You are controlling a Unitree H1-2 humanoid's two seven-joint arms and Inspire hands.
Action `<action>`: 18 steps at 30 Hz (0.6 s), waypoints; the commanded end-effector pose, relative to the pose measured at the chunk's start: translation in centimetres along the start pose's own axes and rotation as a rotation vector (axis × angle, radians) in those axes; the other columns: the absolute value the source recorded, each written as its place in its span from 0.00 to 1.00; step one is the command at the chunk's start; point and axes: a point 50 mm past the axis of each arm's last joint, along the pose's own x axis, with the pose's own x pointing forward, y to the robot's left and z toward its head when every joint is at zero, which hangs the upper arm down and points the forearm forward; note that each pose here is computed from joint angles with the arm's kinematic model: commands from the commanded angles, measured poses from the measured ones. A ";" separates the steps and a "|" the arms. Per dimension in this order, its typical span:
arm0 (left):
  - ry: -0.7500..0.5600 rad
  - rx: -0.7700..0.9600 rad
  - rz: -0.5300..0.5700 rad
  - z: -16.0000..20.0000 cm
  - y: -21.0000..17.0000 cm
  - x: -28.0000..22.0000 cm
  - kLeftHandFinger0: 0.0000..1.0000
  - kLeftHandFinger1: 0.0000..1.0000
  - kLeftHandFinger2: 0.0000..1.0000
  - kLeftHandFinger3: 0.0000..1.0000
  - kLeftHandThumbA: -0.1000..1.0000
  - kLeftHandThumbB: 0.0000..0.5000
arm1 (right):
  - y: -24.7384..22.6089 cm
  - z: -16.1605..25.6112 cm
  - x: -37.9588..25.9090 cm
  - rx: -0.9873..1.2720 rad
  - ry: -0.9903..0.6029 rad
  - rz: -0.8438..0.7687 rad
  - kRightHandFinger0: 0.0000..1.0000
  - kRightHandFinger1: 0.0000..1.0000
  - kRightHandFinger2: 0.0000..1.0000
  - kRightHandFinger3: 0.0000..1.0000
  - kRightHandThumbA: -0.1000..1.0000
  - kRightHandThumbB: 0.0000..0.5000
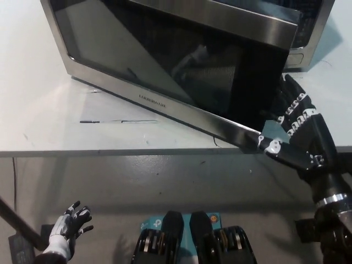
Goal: A microwave is kept infront of the robot with its door slightly ajar. The robot uses its right hand to push the door towards the left to open it.
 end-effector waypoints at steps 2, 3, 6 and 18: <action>-0.040 0.026 0.019 1.2 0.7 0.4 0.83 0.85 0.92 0.98 0.46 0.29 | 2.9 0.2 -0.7 0.069 -0.017 0.090 0.72 0.98 1.00 1.00 1.00 0.46; -0.039 0.022 0.019 1.2 0.7 0.4 0.82 0.84 0.92 0.97 0.46 0.30 | 3.1 0.1 -0.9 0.070 -0.026 0.103 0.71 0.98 1.00 1.00 1.00 0.44; -0.040 0.013 0.020 1.2 0.8 0.3 0.82 0.84 0.91 0.96 0.45 0.31 | 3.7 -0.3 -1.7 0.062 -0.041 0.125 0.71 0.98 1.00 1.00 1.00 0.41; -0.036 0.021 0.014 1.0 0.7 0.4 0.84 0.85 0.93 0.95 0.44 0.28 | 5.5 -1.3 -7.1 0.115 0.036 0.168 0.74 0.96 1.00 1.00 1.00 0.46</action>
